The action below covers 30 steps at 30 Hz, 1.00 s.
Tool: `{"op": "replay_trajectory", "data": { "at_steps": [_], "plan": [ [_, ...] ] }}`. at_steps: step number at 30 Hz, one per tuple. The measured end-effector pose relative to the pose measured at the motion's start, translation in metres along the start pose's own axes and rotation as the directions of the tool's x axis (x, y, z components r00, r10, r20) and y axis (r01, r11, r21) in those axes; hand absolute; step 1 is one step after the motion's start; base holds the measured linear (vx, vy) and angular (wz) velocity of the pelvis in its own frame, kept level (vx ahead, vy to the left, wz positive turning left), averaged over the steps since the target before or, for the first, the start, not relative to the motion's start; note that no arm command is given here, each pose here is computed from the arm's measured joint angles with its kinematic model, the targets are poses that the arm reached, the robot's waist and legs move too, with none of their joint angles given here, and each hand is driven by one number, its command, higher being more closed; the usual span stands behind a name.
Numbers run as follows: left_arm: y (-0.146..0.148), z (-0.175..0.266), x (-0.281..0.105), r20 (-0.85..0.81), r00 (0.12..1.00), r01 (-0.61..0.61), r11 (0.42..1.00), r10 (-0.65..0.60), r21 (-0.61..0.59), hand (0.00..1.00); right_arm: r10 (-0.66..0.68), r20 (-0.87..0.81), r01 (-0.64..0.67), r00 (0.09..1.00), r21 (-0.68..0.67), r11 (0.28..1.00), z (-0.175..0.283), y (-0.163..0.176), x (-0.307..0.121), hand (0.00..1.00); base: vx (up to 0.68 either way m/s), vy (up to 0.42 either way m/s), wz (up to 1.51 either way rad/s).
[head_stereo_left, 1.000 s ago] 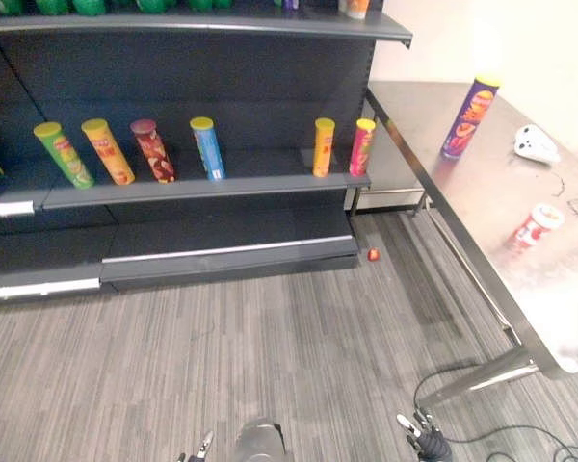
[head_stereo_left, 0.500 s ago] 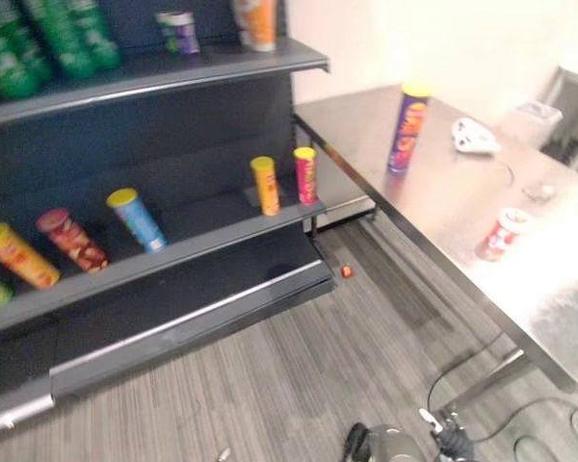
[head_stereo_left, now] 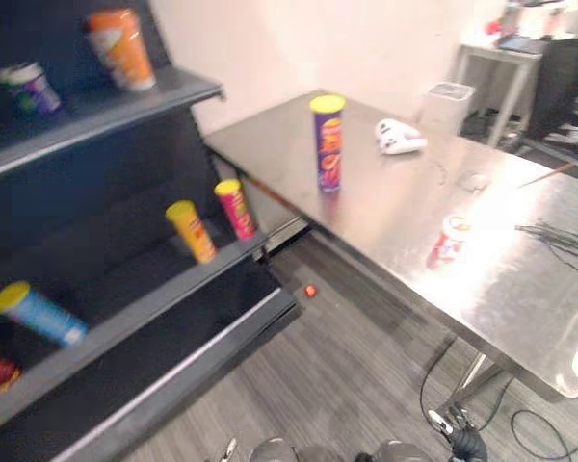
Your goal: Put the gum and the chips on the shelf.
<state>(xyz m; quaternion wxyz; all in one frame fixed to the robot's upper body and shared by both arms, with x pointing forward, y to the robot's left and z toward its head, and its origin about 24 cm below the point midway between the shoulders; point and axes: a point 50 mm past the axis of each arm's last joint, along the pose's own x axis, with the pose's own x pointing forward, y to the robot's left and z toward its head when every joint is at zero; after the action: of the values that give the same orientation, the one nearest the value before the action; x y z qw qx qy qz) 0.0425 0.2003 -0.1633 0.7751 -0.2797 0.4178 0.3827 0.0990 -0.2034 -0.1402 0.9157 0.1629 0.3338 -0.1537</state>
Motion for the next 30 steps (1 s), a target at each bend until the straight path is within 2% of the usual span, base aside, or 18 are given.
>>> {"op": "replay_trajectory", "data": {
  "at_steps": [3, 6, 8, 12, 20, 30],
  "plan": [
    [0.004, 0.001, -0.001, 0.005, 1.0, -0.02, 0.999, 0.02, -0.033, 0.0, 0.04, -0.006, -0.04, 0.999, 0.003, 0.999, -0.003, 0.013, 0.002, 0.0, 0.3, 0.234, -1.75],
    [0.005, -0.001, -0.002, 0.007, 0.999, -0.038, 0.998, 0.039, -0.039, 0.0, 0.032, -0.012, -0.032, 0.999, 0.007, 0.999, -0.006, 0.011, -0.001, 0.0, 0.4, 0.399, -1.43],
    [0.003, -0.004, -0.003, 0.001, 0.999, -0.038, 0.998, 0.038, -0.047, 0.0, 0.021, -0.018, -0.021, 1.0, 0.0, 1.0, -0.008, 0.007, -0.004, 0.0, 0.36, 0.397, -0.96],
    [0.009, 0.013, 0.001, 0.057, 0.998, -0.04, 0.999, 0.042, -0.031, 0.0, 0.03, -0.041, -0.029, 0.999, 0.044, 0.999, -0.021, 0.023, -0.008, 0.0, 0.27, 0.306, -0.54],
    [0.003, 0.003, 0.002, 0.007, 1.0, 0.008, 1.0, -0.008, 0.023, 0.0, -0.073, -0.043, 0.075, 0.996, 0.039, 0.996, -0.021, 0.011, -0.008, 0.0, 0.05, 0.168, -0.56],
    [0.003, 0.005, 0.005, -0.021, 0.999, 0.048, 0.986, -0.045, 0.159, 0.0, -0.222, -0.106, 0.228, 0.969, 0.043, 0.973, -0.026, -0.008, -0.009, 0.0, -0.12, -0.035, -0.13]
  ]
}}
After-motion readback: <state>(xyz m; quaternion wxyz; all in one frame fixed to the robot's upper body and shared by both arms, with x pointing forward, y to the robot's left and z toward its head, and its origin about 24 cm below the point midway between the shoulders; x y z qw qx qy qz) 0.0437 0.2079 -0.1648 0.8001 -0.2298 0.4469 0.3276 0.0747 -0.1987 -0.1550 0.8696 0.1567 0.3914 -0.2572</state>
